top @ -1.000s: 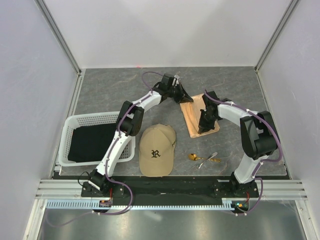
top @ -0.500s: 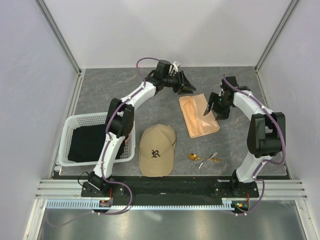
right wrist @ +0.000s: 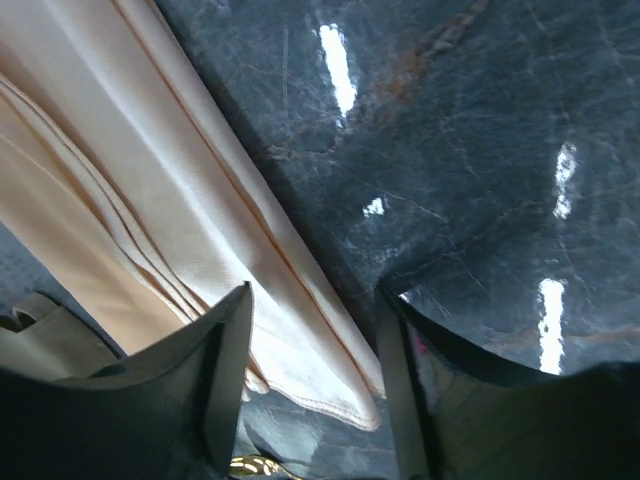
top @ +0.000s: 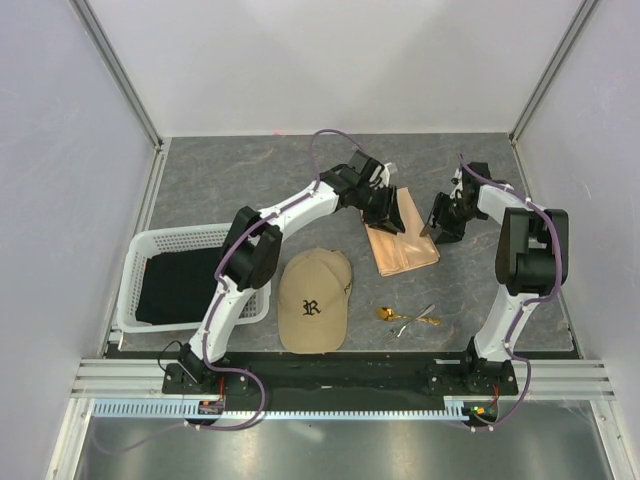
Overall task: Fold the napkin into a case and place the utensils inside
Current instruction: Pick up the 2/3-rectangle-folded napkin at the center of the board.
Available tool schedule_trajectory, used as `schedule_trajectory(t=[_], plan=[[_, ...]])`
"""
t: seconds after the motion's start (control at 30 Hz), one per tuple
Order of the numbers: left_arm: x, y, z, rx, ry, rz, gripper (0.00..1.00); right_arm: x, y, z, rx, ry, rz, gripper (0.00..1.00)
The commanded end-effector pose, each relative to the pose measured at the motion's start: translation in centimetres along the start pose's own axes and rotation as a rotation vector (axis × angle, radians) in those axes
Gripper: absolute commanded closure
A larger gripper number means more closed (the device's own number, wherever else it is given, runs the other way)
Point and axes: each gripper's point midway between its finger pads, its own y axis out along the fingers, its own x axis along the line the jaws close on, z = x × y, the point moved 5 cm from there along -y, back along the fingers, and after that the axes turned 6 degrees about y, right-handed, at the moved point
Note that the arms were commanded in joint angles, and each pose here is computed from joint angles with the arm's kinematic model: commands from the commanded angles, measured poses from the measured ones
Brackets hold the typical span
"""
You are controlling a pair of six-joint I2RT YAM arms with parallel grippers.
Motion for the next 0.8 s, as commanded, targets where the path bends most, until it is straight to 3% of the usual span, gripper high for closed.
schedule_trajectory(t=[0.0, 0.2, 0.33, 0.4, 0.47, 0.53, 0.57, 0.7, 0.77], plan=[[-1.5, -3.4, -1.4, -0.075, 0.157, -0.076, 0.59, 0.7, 0.5, 0.2, -0.023, -0.018, -0.076, 0.45], [-2.2, -3.3, -0.1, -0.079, 0.241, -0.148, 0.51, 1.1, 0.3, 3.8, 0.030, 0.138, -0.145, 0.69], [-2.8, -2.9, 0.6, -0.086, 0.296, -0.200, 0.48, 3.1, -1.0, 6.5, 0.017, 0.259, -0.241, 0.72], [-3.5, -2.1, 1.3, -0.081, 0.317, -0.218, 0.43, 3.6, -1.7, 6.7, 0.003, 0.319, -0.262, 0.71], [-3.6, -1.4, 2.0, -0.081, 0.330, -0.259, 0.37, 3.1, -2.6, 6.0, -0.038, 0.319, -0.229, 0.59], [-4.4, -0.5, 3.2, -0.074, 0.350, -0.278, 0.36, 1.3, -3.4, 4.8, -0.073, 0.306, -0.110, 0.39], [-4.4, -0.2, 3.3, -0.088, 0.359, -0.312, 0.37, 0.7, -3.7, 4.4, -0.081, 0.298, -0.073, 0.34], [-5.9, 1.9, 5.6, -0.094, 0.413, -0.396, 0.38, -1.5, -4.6, 1.7, -0.132, 0.283, 0.062, 0.23], [-5.7, 2.6, 6.3, -0.115, 0.419, -0.465, 0.44, -2.6, -5.3, 0.0, -0.194, 0.281, 0.129, 0.21]])
